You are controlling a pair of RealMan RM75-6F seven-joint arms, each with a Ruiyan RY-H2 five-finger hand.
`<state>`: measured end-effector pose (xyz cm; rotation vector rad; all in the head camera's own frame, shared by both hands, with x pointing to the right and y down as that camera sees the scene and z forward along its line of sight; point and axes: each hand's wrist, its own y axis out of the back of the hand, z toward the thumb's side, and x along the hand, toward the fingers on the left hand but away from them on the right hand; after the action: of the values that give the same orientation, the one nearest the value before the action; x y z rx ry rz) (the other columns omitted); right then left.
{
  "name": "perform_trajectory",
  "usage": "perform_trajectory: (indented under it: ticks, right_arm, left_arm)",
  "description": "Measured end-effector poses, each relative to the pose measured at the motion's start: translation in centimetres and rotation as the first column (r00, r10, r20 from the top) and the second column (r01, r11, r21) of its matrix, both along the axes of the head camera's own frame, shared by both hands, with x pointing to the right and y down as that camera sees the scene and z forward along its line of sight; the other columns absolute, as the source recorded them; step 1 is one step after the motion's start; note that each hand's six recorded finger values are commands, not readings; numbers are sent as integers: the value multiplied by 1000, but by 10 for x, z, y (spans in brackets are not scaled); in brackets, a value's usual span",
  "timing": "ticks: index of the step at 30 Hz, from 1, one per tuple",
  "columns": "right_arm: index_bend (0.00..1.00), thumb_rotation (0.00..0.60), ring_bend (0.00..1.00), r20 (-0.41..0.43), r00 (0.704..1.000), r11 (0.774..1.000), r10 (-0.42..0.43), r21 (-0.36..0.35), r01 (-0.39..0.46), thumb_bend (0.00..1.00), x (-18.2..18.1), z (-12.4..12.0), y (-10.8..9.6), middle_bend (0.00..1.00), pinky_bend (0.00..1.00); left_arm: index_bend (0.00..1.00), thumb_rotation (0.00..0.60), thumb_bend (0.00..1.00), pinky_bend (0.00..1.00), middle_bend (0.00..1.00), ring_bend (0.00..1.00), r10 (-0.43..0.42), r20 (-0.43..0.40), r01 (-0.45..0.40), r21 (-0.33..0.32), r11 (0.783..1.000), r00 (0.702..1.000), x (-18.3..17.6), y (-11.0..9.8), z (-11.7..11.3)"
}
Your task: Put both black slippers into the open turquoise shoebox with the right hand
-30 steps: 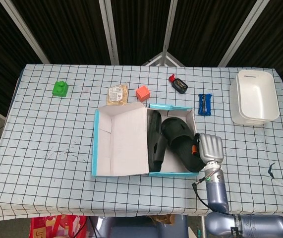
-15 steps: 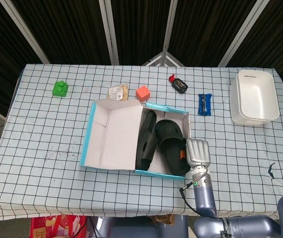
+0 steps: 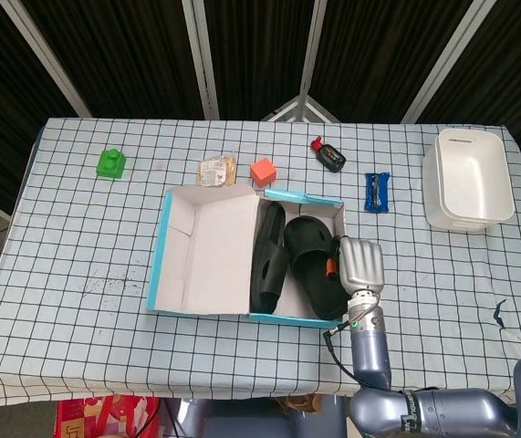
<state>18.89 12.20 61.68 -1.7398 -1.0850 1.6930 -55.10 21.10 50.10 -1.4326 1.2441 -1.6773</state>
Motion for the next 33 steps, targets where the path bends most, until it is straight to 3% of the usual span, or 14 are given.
perform_trajectory:
  ticks: [3,7,22,33]
  right_arm:
    - [570,600,630,45,999,1000,-3,-5,3,485,-10,2,3,491,970]
    - [580,600,656,72,997,1000,-5,-18,7,525,-21,9,7,492,999]
    - [616,600,674,115,993,998,37,-63,-30,562,-37,51,1,503,1000]
    - [616,600,674,91,993,990,74,-127,-62,563,-22,88,14,503,1000]
  left_arm:
    - [102,600,367,17,0,0,6,0,-6,-4,1000,1000,1,0,1]
    - [103,600,367,17,0,0,7,1,-7,-2,1000,1000,2,1,0]
    - [105,600,367,17,0,0,-5,8,5,-2,1000,1000,-2,-1,1]
    - [108,600,367,17,0,0,4,15,-3,-13,1000,1000,1,-1,4]
